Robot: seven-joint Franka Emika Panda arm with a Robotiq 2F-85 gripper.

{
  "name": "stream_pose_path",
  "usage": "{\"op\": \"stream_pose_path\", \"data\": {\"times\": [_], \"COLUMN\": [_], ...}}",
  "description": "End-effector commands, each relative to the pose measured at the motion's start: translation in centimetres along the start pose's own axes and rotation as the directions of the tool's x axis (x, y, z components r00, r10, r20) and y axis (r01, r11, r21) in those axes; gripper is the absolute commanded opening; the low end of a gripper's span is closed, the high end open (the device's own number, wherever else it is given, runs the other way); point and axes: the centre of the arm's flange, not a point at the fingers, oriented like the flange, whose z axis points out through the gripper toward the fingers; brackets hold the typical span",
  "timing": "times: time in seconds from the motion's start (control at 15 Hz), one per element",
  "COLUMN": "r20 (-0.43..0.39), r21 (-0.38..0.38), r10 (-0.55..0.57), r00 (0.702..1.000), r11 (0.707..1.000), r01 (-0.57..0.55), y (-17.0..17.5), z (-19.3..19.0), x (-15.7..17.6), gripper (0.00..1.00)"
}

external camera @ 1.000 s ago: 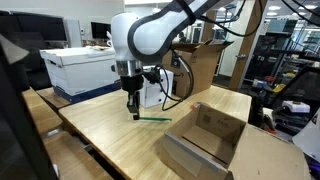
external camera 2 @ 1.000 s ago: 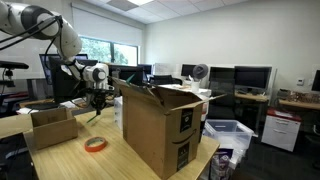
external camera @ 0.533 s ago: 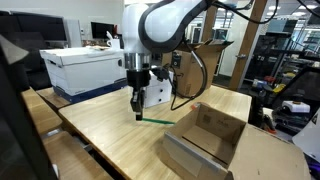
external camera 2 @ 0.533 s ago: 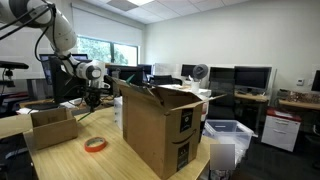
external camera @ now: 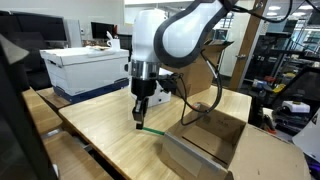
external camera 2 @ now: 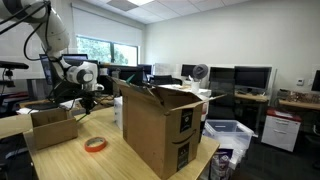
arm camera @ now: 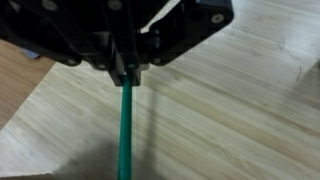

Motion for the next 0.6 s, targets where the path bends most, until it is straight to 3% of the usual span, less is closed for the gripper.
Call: {"op": "stream_pose_path", "data": {"times": [0.0,0.13,0.53], "r20": [-0.030,-0.040,-0.137], "r21": [-0.005,-0.012,-0.050], "r10": [0.011,-0.012,-0.107], "r00": [0.999,0.999,0.985], "r11": [1.000,1.000,0.994], "r01": [-0.011,0.011,0.101], "y": [-1.6,-2.0,-1.2], "z": [-0.3,-0.1,-3.2], "x": [-1.8,-1.4,3.8], "gripper": [0.06,0.06,0.06]}}
